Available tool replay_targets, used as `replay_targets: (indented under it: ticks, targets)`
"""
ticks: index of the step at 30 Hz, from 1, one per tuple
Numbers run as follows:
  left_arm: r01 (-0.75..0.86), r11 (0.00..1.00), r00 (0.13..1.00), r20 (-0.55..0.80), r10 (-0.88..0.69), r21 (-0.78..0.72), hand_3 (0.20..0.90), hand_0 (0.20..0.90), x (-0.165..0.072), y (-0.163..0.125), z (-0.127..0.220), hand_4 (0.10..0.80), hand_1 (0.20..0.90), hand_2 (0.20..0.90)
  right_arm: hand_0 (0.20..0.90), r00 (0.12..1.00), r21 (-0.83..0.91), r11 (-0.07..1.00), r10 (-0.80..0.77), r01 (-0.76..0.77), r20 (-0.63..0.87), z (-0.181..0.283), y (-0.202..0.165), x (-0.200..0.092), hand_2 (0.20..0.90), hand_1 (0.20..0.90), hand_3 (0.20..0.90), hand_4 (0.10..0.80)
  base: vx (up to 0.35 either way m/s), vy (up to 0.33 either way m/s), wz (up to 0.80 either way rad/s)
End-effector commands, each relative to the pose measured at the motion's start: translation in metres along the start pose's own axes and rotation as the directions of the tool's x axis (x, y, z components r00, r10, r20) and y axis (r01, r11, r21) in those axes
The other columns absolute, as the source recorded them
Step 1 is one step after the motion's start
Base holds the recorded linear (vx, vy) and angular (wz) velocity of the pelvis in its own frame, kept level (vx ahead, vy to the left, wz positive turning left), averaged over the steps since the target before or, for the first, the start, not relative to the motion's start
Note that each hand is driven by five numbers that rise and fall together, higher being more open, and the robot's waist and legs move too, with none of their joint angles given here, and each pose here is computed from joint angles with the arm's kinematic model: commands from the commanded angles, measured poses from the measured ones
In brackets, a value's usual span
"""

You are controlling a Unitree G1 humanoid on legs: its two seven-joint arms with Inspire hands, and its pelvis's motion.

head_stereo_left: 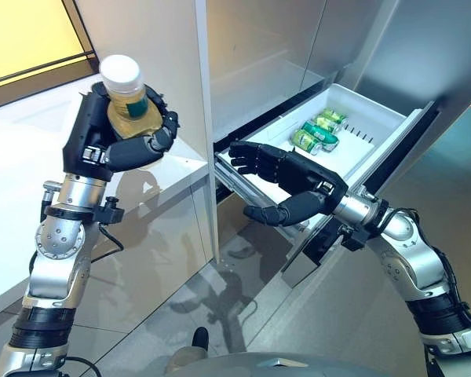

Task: Put drinks into fridge and close the fridge

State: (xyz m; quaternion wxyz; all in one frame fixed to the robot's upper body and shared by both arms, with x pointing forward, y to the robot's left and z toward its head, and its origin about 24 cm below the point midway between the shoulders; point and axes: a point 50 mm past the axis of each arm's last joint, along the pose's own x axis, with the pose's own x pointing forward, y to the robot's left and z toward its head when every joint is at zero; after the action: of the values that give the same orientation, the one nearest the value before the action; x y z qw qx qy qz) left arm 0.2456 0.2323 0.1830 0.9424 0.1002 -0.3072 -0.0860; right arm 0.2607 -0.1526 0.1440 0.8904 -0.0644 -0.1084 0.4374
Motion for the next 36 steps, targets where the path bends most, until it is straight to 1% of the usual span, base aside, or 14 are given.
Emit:
replay_targets:
  ticks: [1,8,14,19,36]
  targets:
    - [0.052,0.997,0.938,0.346,-0.029,-0.059,0.2,0.3,0.03,-0.003,0.057,0.1,0.3,0.3,0.9,0.984,-0.088,0.996,0.009,0.007,0.179,0.037,-0.011,0.023,0.9,0.9,0.9,0.8,0.0,0.0,0.0]
    - [0.111,0.988,0.933,0.353,-0.066,-0.109,0.2,0.3,0.036,-0.013,0.057,0.1,0.3,0.3,0.9,0.986,-0.068,0.998,-0.002,0.013,0.168,0.039,-0.012,0.041,0.9,0.9,0.9,0.8,0.0,0.0,0.0]
    - [0.181,0.97,0.923,0.369,-0.11,-0.164,0.2,0.3,0.043,-0.024,0.059,0.1,0.3,0.3,0.9,0.987,-0.012,1.0,0.002,0.0,0.163,0.036,-0.008,0.059,0.9,0.9,0.9,0.8,0.009,-0.001,0.0]
    - [0.22,0.96,0.915,0.378,-0.141,-0.173,0.2,0.3,0.046,-0.031,0.06,0.1,0.3,0.3,0.9,0.987,0.041,0.999,0.018,-0.024,0.158,0.033,-0.003,0.072,0.9,0.9,0.9,0.8,0.0,0.0,0.0]
    - [0.308,0.922,0.9,0.386,-0.202,-0.235,0.2,0.3,0.051,-0.043,0.06,0.1,0.3,0.3,0.9,0.983,0.046,0.995,0.078,-0.087,0.169,0.041,0.013,0.102,0.9,0.9,0.9,0.8,0.005,-0.001,0.0]
